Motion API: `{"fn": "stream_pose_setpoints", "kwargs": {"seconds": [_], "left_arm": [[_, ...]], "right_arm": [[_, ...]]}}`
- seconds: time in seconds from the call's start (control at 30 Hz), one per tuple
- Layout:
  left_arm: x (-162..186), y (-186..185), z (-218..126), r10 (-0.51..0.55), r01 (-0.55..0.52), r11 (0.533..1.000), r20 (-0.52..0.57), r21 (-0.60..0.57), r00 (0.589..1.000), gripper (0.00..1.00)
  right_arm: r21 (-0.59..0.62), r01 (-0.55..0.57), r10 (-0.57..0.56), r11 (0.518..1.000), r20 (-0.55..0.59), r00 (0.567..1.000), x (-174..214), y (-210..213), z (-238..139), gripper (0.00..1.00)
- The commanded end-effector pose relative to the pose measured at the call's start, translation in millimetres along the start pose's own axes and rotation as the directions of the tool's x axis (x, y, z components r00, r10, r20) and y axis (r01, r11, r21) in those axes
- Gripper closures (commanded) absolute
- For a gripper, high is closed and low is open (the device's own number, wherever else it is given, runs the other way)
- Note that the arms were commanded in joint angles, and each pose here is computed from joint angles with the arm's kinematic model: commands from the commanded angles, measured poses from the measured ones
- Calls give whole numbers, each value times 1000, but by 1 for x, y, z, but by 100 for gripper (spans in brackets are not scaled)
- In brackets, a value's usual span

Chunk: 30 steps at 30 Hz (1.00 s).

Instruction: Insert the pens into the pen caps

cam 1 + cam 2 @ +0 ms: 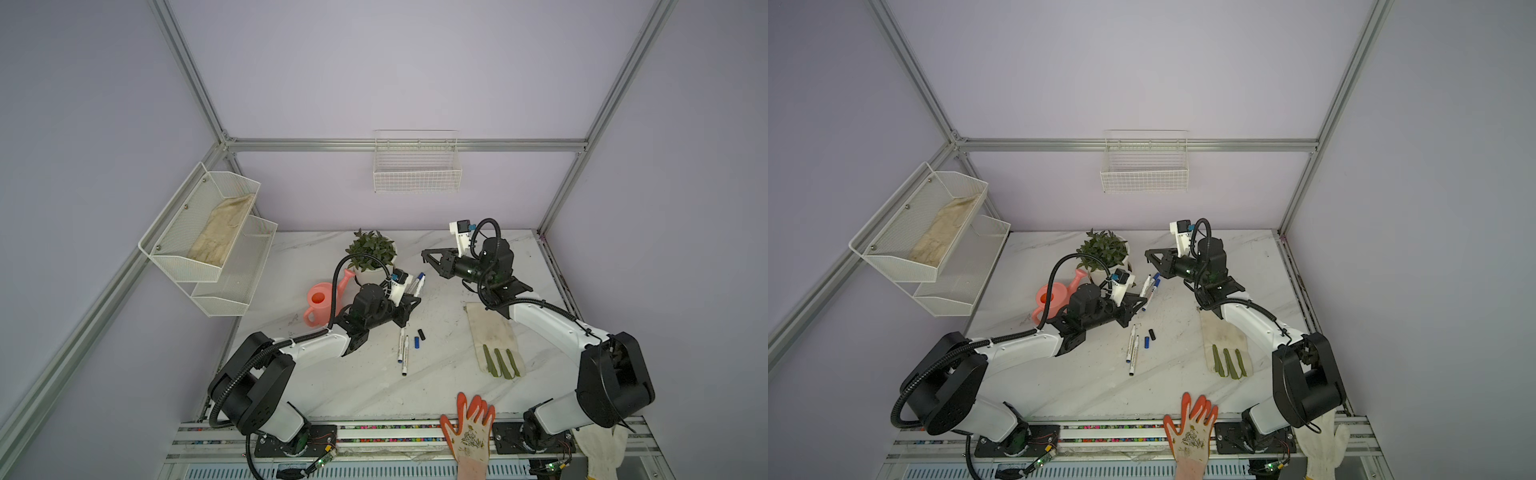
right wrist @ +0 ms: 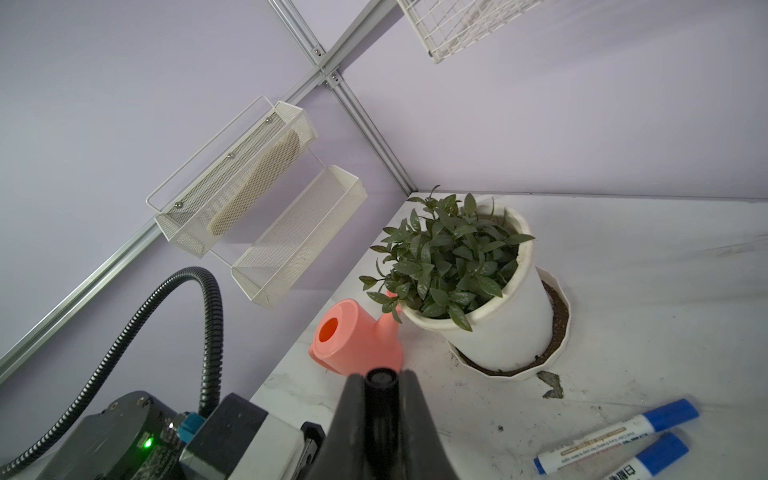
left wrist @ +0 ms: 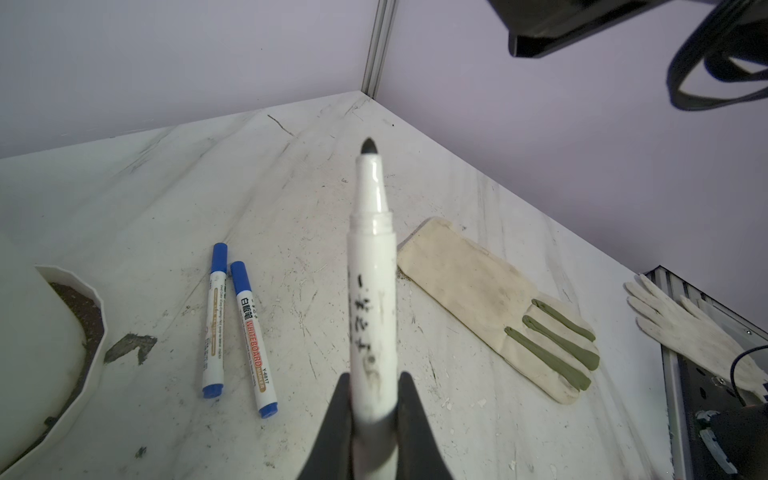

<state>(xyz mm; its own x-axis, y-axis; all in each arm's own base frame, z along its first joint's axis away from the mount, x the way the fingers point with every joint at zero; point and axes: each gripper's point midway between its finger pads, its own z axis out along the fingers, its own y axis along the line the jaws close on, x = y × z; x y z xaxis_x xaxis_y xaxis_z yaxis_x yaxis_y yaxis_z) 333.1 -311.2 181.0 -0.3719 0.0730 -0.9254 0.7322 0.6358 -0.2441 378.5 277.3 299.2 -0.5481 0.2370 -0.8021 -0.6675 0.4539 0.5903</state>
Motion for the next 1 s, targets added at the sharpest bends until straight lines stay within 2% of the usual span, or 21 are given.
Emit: {"fn": "stream_pose_setpoints", "kwargs": {"seconds": [0.0, 0.2, 0.97], "left_arm": [[-52, -11, 0, 46, -49, 999, 139, 22, 989, 100], [-55, -11, -1, 49, -52, 999, 153, 17, 987, 100], [-59, -7, 0, 20, -21, 1000, 179, 6, 984, 100]], "right_arm": [[-22, 25, -25, 999, -13, 1000, -1, 7, 2, 100], [16, 23, -23, 1000, -33, 999, 7, -4, 4, 100], [20, 14, -13, 1000, -74, 997, 24, -6, 9, 100]]}}
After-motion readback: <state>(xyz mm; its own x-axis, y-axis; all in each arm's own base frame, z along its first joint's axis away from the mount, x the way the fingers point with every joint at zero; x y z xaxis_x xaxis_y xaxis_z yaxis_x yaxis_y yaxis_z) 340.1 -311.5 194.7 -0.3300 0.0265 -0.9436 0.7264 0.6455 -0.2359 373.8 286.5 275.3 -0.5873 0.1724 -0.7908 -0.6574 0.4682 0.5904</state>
